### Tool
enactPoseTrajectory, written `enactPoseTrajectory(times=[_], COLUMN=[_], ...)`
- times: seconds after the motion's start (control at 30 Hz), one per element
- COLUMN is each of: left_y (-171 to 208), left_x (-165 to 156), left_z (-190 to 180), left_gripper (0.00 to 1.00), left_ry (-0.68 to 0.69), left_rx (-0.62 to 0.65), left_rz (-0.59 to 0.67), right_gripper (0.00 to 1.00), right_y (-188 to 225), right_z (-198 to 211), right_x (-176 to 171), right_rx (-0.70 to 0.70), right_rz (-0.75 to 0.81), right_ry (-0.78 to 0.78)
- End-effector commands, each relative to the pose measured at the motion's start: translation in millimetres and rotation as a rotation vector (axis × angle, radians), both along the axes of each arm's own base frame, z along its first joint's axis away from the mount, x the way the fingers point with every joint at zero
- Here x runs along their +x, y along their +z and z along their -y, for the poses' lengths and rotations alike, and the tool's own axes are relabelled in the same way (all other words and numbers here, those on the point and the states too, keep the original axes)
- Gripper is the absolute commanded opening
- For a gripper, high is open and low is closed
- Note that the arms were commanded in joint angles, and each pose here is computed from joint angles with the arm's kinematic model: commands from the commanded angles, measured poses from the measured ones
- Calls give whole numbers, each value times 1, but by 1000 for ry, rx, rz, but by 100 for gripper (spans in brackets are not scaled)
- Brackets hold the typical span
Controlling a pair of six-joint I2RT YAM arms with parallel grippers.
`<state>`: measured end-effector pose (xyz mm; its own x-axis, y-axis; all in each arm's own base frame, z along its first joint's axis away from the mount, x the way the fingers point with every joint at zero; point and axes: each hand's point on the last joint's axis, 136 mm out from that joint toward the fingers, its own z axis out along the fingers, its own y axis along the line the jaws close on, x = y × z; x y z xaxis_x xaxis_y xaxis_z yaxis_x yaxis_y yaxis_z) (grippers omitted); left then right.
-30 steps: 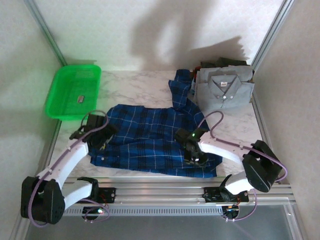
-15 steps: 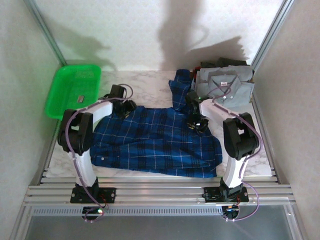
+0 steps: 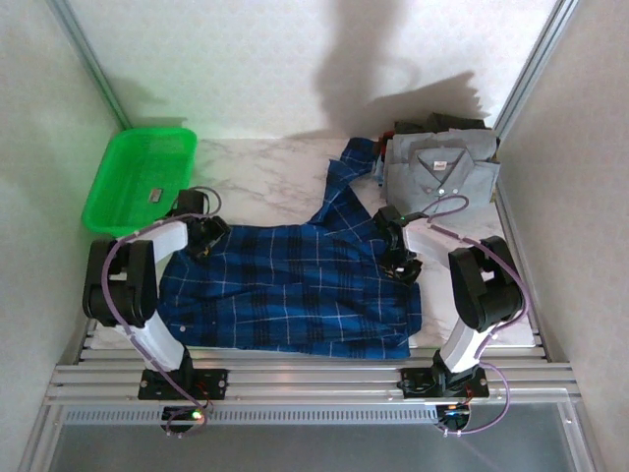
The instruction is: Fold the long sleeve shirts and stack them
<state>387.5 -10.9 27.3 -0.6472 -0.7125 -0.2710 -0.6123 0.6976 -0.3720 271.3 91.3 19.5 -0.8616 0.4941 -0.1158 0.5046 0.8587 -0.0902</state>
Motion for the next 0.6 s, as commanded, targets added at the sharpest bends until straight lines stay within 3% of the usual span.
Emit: enactPoseTrajectory(times=[0.0,0.17,0.33,0.57], left_y=[7,59,86,115], left_x=[4,47,61,64], left_z=[12,41,45,49], left_gripper=[77,83,84,85], left_ry=[-48,-118,-142,-218], left_rx=[-38,-119,-115,-98], left_rz=[-1,124,150,214], right_gripper=[42,49,62,64], right_y=[6,56,99,77], right_z=[-1,-17,-38,-76], right_x=[6,55,108,173], right_rx=[8,18,37,69], right_rz=[19,158,269,272], right_ry=[-4,130,299,481])
